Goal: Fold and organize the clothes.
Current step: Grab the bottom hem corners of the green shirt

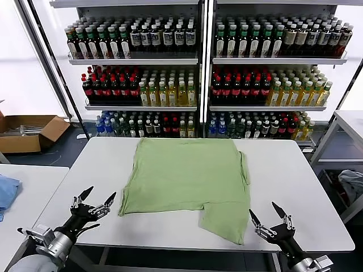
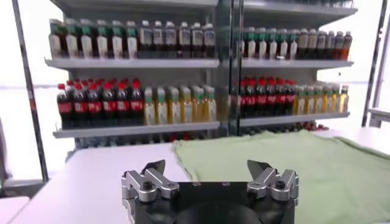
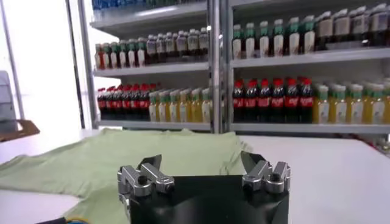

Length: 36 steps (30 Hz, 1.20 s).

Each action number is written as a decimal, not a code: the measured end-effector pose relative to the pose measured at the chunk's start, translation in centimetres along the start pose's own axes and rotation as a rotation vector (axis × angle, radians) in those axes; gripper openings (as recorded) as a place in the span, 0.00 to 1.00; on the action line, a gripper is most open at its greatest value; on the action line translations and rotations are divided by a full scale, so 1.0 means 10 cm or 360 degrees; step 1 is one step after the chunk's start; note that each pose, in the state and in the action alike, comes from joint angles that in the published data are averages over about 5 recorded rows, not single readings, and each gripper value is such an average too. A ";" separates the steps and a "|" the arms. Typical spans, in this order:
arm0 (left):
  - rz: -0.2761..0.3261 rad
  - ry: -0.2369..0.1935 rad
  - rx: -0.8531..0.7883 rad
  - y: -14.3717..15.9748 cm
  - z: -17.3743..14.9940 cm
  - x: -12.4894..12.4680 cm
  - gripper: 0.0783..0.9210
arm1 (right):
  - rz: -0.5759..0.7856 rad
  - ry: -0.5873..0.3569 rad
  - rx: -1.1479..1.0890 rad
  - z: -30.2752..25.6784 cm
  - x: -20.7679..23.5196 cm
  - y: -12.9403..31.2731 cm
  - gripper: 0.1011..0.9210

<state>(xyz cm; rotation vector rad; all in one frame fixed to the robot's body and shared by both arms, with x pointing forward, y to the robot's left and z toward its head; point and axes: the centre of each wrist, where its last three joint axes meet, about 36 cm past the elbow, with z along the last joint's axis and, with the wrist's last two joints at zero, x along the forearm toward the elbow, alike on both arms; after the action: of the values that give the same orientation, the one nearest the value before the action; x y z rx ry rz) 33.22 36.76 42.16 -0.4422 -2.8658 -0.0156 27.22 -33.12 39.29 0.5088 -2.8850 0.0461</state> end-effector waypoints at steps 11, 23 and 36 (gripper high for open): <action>0.0046 0.0226 0.0038 -0.09 0.06 -0.27 0.88 | -0.0051 0.0256 0.0005 -0.01 -0.04 0.20 0.88; 0.0064 0.0387 0.0086 -0.16 0.11 -0.43 0.88 | -0.0095 0.0390 -0.0006 0.08 -0.14 0.39 0.86; 0.0088 0.0506 0.0131 -0.23 0.27 -0.47 0.61 | -0.0100 0.0425 -0.0027 0.13 -0.11 0.47 0.44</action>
<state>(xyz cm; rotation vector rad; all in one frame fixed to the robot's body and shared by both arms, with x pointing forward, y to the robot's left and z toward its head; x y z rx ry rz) 36.27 33.32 38.51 -0.4571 -2.5319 0.0387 26.39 -28.38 37.85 0.5451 -2.6055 0.0736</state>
